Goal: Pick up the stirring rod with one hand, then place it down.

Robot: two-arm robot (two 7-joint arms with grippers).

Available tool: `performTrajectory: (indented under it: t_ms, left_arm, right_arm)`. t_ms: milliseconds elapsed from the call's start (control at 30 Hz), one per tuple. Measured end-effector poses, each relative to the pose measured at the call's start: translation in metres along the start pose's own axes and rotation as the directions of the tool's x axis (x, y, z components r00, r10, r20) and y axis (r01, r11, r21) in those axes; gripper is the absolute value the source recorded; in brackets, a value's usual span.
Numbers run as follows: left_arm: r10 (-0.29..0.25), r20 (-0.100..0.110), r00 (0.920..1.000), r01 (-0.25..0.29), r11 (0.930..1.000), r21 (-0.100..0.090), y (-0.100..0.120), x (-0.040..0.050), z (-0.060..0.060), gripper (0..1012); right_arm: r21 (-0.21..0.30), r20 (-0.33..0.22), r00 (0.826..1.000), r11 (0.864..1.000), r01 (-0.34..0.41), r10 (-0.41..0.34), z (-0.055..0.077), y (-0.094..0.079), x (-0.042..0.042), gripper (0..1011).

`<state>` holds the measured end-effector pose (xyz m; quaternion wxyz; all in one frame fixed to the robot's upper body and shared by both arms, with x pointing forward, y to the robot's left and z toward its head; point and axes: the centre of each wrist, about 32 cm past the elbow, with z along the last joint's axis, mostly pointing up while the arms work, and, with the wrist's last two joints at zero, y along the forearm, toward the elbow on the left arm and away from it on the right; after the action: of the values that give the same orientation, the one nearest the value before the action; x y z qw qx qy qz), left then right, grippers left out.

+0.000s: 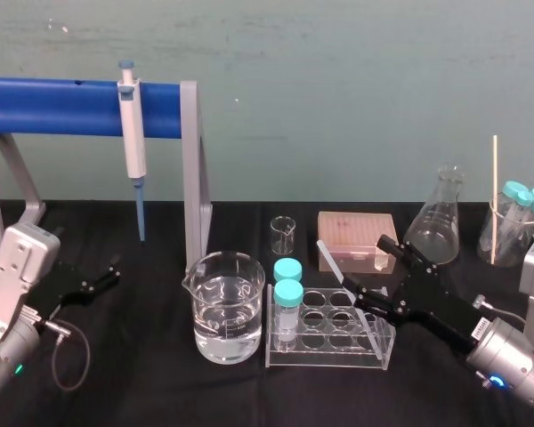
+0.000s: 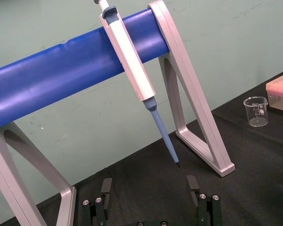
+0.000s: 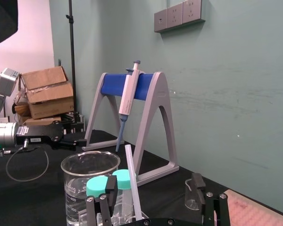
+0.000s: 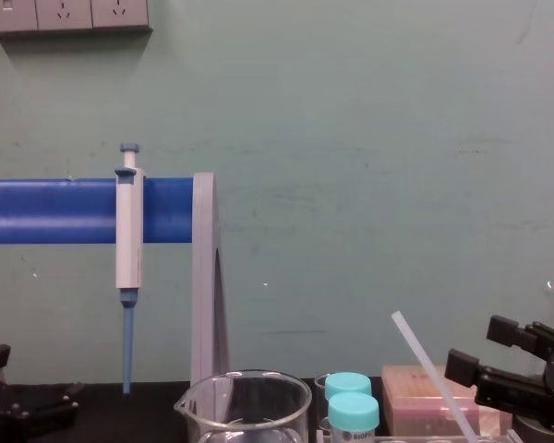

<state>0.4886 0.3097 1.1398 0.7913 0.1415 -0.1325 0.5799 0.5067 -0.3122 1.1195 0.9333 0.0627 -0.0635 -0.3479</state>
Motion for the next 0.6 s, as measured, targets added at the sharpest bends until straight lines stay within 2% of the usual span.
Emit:
performTrajectory:
  t_ms: [167,267,333,367,400,467,533,567,600]
  left_arm:
    - [0.0,0.0,1.0,0.0,1.0,0.0,0.0,0.0,0.0,1000]
    - [0.0,0.0,1.0,0.0,1.0,0.0,0.0,0.0,0.0,1000]
    - [0.0,0.0,1.0,0.0,1.0,0.0,0.0,0.0,0.0,1000]
    - [0.0,0.0,1.0,0.0,1.0,0.0,0.0,0.0,0.0,1000]
    - [0.0,0.0,1.0,0.0,1.0,0.0,0.0,0.0,0.0,1000]
    - [0.0,0.0,1.0,0.0,1.0,0.0,0.0,0.0,0.0,1000]
    - [0.0,0.0,1.0,0.0,1.0,0.0,0.0,0.0,0.0,1000]
    - [0.0,0.0,1.0,0.0,1.0,0.0,0.0,0.0,0.0,1000]
    - [0.0,0.0,1.0,0.0,1.0,0.0,0.0,0.0,0.0,1000]
  right_arm:
    - [0.005,0.009,1.0,1.0,0.018,-0.018,0.005,0.002,0.0009,1003]
    - [0.019,0.035,0.996,0.996,0.085,-0.086,0.014,0.003,0.002,1003]
    - [0.017,0.052,0.985,0.986,0.165,-0.166,0.018,0.002,0.0013,1003]
    - [0.001,0.06,0.97,0.971,0.237,-0.237,0.019,0.0,-0.0004,1003]
    - [-0.012,0.066,0.96,0.962,0.274,-0.273,0.019,-0.001,-0.0015,1003]
    - [-0.046,0.075,0.933,0.933,0.356,-0.352,0.018,-0.003,-0.0043,1003]
    - [-0.124,0.09,0.88,0.872,0.474,-0.466,0.013,-0.007,-0.009,1003]
    - [-0.124,0.09,0.88,0.872,0.474,-0.466,0.013,-0.007,-0.009,1003]
    - [-0.157,0.093,0.863,0.849,0.505,-0.496,0.01,-0.009,-0.0112,1003]
